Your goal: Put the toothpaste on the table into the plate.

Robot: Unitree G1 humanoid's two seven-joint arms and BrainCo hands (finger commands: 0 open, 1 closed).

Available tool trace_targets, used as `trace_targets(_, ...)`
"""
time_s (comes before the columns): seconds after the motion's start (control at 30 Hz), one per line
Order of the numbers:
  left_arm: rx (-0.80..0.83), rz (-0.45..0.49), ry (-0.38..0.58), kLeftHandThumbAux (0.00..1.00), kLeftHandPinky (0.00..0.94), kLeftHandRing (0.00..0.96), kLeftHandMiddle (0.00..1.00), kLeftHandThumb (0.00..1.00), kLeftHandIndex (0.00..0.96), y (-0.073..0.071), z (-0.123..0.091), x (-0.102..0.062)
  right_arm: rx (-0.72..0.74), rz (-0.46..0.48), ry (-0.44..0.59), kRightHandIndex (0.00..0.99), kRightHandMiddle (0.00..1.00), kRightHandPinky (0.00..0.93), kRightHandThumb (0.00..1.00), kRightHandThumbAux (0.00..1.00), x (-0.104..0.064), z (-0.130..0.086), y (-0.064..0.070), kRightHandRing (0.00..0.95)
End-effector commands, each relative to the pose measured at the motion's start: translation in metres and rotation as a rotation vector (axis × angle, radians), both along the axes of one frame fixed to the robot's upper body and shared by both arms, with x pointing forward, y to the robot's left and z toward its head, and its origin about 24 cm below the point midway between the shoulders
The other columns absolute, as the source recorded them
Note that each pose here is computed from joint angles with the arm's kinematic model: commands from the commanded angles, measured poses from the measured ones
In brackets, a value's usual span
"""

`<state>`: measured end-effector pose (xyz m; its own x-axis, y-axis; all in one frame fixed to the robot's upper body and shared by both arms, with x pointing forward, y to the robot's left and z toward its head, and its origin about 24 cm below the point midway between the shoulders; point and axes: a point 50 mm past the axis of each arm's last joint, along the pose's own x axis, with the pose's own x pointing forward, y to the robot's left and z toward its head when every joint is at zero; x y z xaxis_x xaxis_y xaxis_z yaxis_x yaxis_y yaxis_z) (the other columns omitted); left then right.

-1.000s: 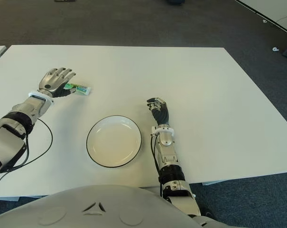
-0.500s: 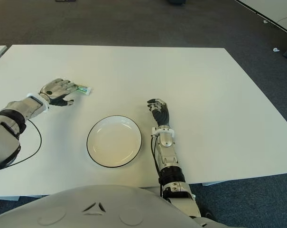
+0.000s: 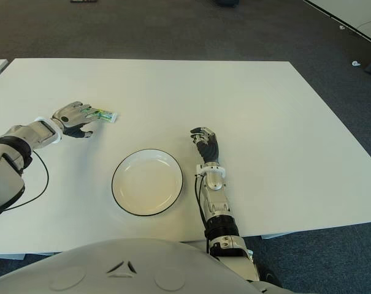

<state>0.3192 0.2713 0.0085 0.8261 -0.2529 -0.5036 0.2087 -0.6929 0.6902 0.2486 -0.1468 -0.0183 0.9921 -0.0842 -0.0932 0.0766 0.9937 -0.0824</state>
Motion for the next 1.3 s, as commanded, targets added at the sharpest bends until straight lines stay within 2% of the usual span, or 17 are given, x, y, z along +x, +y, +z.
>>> trace_targets(0.03,0.087,0.015,0.099,0.205,0.000,0.000,0.000,0.482,0.000,0.005,-0.015,-0.011,0.008,-0.009,0.001,0.420,0.420,0.432,0.709,0.732,-0.002,-0.001,-0.001,0.415)
trace_targets(0.23,0.161,0.069,0.132,0.220,0.000,0.000,0.000,0.488,0.000,0.011,-0.018,-0.013,0.002,-0.010,0.000,0.420,0.421,0.432,0.707,0.732,-0.004,0.000,-0.002,0.415)
trace_targets(0.47,0.175,0.140,0.146,0.233,0.000,0.000,0.000,0.486,0.000,0.015,-0.017,-0.011,-0.005,-0.014,0.002,0.419,0.416,0.415,0.707,0.732,-0.005,0.001,-0.003,0.405)
trace_targets(0.57,0.168,0.160,0.150,0.235,0.000,0.000,0.000,0.482,0.000,0.015,-0.017,-0.011,-0.005,-0.015,0.002,0.418,0.413,0.411,0.707,0.733,-0.005,0.001,-0.003,0.400)
trace_targets(0.87,0.039,0.307,0.131,0.234,0.000,0.000,0.000,0.479,0.000,0.016,-0.015,-0.009,-0.006,-0.019,0.009,0.419,0.414,0.417,0.708,0.733,-0.007,0.001,-0.003,0.400)
trace_targets(1.0,-0.072,0.360,0.073,0.243,0.000,0.000,0.000,0.490,0.000,0.014,-0.011,-0.005,-0.008,-0.021,0.014,0.419,0.415,0.417,0.708,0.733,-0.008,0.001,-0.004,0.401)
trace_targets(1.3,-0.340,0.393,-0.091,0.237,0.000,0.000,0.000,0.510,0.000,0.008,-0.002,0.000,-0.008,-0.020,0.025,0.418,0.407,0.408,0.708,0.733,-0.008,0.001,-0.003,0.393)
